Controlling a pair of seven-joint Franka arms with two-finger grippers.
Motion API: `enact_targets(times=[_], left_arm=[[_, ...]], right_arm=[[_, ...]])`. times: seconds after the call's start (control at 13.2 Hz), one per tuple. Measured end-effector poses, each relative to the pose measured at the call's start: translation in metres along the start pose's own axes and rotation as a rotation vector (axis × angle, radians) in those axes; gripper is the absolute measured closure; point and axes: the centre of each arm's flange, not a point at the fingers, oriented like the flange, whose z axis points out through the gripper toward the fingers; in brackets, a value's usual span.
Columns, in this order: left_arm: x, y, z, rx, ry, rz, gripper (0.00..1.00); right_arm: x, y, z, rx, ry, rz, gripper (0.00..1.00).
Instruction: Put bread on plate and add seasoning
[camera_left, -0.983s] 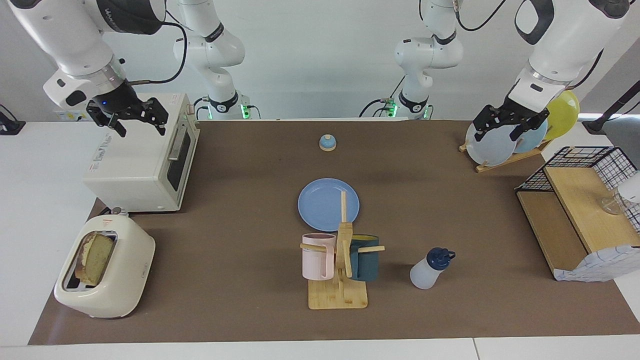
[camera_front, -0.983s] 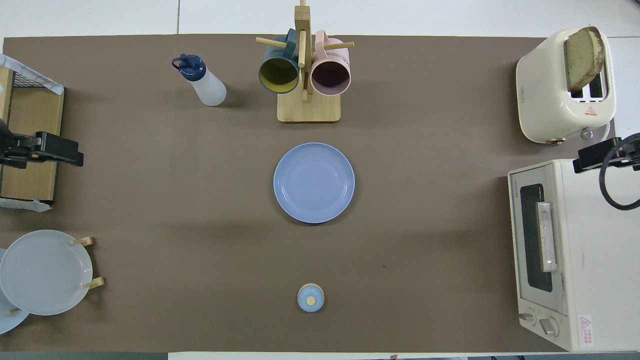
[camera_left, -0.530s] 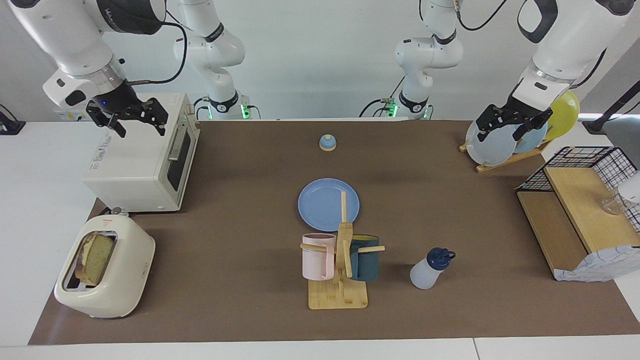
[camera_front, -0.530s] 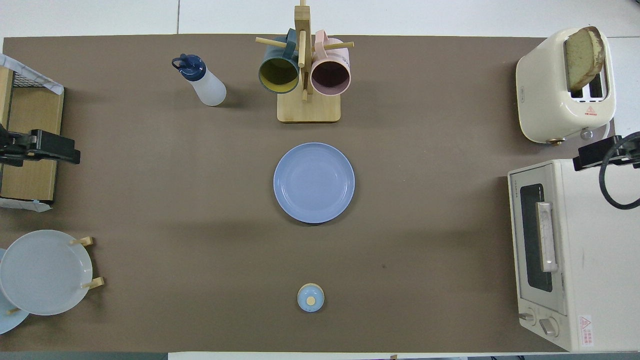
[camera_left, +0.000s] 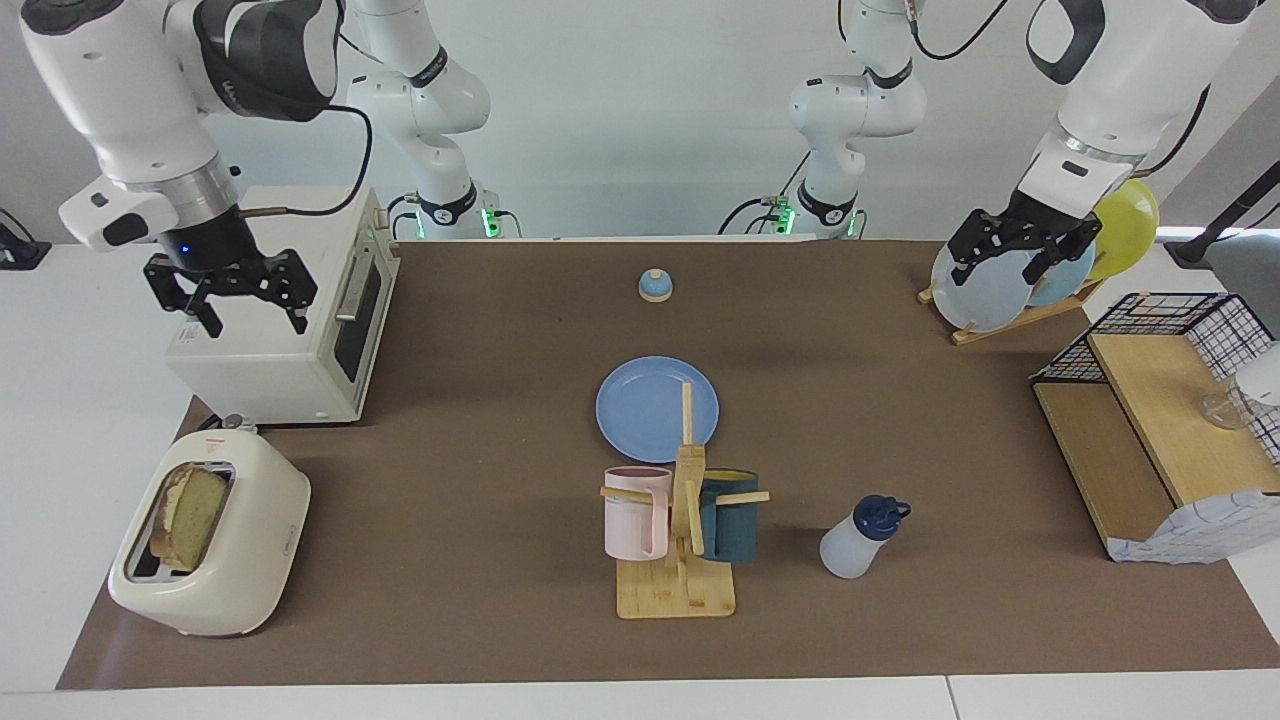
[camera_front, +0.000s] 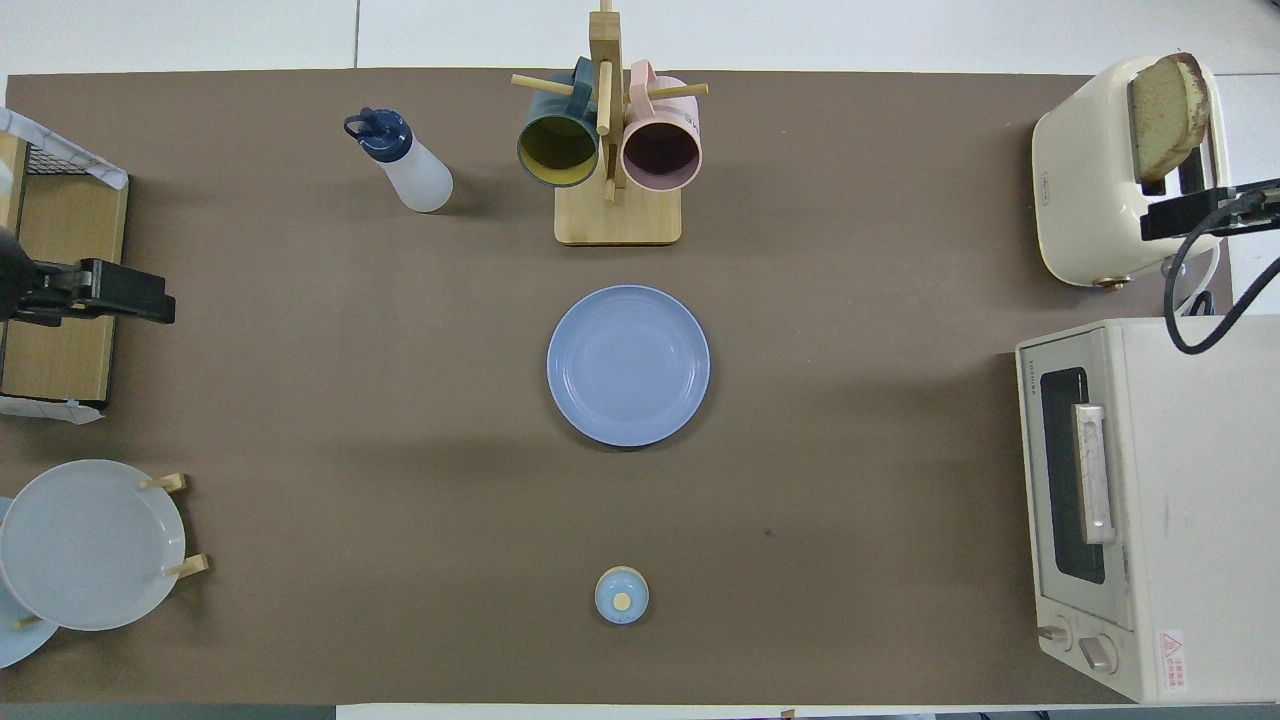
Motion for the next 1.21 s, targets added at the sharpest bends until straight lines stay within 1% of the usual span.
enact_targets(times=[0.23, 0.38, 0.45, 0.53, 0.68, 0.76, 0.83, 0.98, 1.13, 1.21], left_arm=[[0.001, 0.042, 0.026, -0.017, 0.154, -0.001, 0.0], [-0.012, 0.067, 0.054, -0.034, 0.229, 0.013, 0.0], [-0.018, 0.076, 0.069, -0.041, 0.255, 0.026, 0.0], [-0.023, 0.084, 0.083, -0.049, 0.292, 0.042, 0.0], [-0.029, 0.096, 0.117, -0.061, 0.376, 0.069, 0.0], [-0.033, 0.099, 0.134, -0.051, 0.408, 0.092, 0.0], [-0.036, 0.102, 0.151, -0.035, 0.443, 0.122, 0.0], [-0.036, 0.105, 0.184, -0.031, 0.504, 0.156, 0.0], [-0.033, 0.108, 0.21, -0.044, 0.551, 0.168, 0.0], [-0.031, 0.11, 0.22, -0.052, 0.578, 0.17, 0.0]], right_arm=[[0.024, 0.053, 0.029, -0.026, -0.005, -0.049, 0.0], [0.044, 0.069, 0.043, -0.04, 0.002, -0.063, 0.0], [0.055, 0.069, 0.051, -0.048, 0.018, -0.068, 0.0], [0.067, 0.069, 0.059, -0.06, 0.055, -0.074, 0.0], [0.085, 0.072, 0.074, -0.096, 0.167, -0.078, 0.0], [0.089, 0.072, 0.082, -0.108, 0.216, -0.079, 0.0], [0.091, 0.07, 0.089, -0.104, 0.243, -0.069, 0.0], [0.091, 0.066, 0.093, -0.083, 0.252, -0.05, 0.0], [0.089, 0.06, 0.098, -0.073, 0.254, -0.045, 0.0], [0.087, 0.054, 0.104, -0.074, 0.268, -0.049, 0.0]])
